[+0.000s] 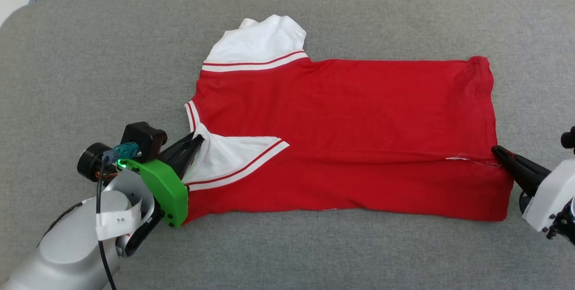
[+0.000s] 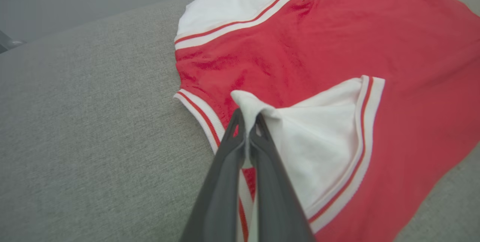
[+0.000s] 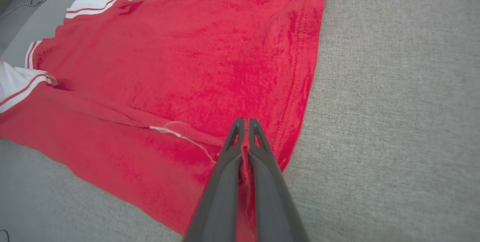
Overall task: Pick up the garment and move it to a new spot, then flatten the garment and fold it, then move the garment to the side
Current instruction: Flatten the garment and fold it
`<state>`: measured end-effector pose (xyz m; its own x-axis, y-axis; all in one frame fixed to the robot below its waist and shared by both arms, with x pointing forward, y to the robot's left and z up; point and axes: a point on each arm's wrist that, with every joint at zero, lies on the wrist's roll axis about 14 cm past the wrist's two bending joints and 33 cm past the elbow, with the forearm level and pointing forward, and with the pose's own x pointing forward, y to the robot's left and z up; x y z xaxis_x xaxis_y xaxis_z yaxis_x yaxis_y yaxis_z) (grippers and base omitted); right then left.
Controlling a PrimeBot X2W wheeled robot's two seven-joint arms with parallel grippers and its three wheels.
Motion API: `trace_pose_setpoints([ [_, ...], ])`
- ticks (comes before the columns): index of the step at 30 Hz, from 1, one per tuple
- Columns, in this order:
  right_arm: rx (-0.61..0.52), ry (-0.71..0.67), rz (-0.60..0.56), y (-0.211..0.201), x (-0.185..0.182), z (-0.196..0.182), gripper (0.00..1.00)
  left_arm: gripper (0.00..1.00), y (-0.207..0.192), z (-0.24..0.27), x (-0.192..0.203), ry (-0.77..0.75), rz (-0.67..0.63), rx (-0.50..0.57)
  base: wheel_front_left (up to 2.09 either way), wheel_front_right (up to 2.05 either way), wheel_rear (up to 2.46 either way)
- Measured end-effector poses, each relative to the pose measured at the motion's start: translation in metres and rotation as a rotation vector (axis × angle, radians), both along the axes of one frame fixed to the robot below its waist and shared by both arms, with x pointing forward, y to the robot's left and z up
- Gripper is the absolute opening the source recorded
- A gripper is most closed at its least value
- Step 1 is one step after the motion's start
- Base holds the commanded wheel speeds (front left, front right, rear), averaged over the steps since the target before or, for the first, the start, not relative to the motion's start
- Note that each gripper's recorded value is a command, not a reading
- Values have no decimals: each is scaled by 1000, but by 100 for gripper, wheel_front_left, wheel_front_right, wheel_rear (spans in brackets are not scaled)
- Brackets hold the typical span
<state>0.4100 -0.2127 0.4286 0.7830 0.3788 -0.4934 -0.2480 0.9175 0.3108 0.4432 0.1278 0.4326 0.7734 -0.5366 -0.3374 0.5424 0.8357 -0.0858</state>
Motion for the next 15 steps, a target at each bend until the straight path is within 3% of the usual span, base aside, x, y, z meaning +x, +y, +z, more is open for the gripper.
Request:
trace_pose_setpoints([
  [7,-51,51,-27,-5,17,-31,0,0,-4,-58,-1,134,5,18,0,0,0],
  [15,-84,81,-25,-4,13,-50,0,0,-2,-66,0,137,35,9,0,0,0],
])
